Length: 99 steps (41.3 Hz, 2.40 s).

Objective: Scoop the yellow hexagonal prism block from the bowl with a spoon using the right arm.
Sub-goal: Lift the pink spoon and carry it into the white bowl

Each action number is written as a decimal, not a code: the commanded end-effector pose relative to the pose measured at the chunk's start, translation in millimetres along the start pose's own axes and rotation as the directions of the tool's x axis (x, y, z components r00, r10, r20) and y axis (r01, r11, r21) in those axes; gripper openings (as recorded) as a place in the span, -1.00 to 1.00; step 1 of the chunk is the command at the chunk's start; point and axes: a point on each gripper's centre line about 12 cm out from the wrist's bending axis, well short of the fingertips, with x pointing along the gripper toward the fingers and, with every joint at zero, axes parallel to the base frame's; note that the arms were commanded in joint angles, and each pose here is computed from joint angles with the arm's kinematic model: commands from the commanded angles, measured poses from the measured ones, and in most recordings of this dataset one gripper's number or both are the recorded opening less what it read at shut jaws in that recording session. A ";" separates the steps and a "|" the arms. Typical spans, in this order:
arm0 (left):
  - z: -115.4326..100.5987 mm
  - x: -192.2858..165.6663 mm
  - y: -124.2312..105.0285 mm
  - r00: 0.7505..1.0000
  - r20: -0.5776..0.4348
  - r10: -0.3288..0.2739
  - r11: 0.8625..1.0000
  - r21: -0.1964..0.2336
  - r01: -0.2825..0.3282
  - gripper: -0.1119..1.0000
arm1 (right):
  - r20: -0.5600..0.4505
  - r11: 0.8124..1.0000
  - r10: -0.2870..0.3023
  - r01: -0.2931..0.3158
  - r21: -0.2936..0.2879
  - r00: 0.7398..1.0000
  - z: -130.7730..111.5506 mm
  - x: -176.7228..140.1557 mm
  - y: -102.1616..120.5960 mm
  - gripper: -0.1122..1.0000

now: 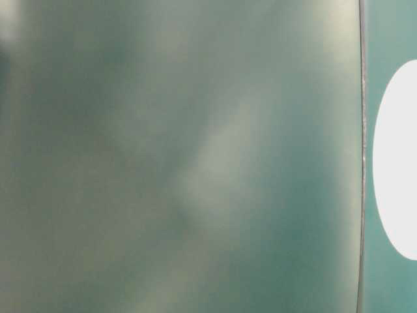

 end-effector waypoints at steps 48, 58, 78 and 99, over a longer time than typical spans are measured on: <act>14.5 1.8 0.5 0.998 0.064 0.002 1.000 -0.015 -0.001 -0.67 | 0.011 0.997 -0.071 0.071 0.042 0.997 138.3 -7.3 -21.1 -0.34; 14.9 1.6 0.2 0.998 0.066 0.000 1.000 -0.015 0.001 -0.67 | 0.039 0.993 -0.093 0.090 0.074 0.995 160.9 -14.0 -28.5 -0.34; 13.2 2.4 0.2 0.998 0.055 0.000 1.000 -0.015 0.001 -0.67 | -0.029 0.968 -0.132 0.135 0.210 0.991 180.1 -10.7 -43.1 -0.34; 15.1 0.8 0.6 0.998 0.064 0.002 1.000 -0.015 -0.001 -0.67 | -0.267 0.939 -0.119 0.195 0.282 0.956 192.8 15.9 -56.6 -0.34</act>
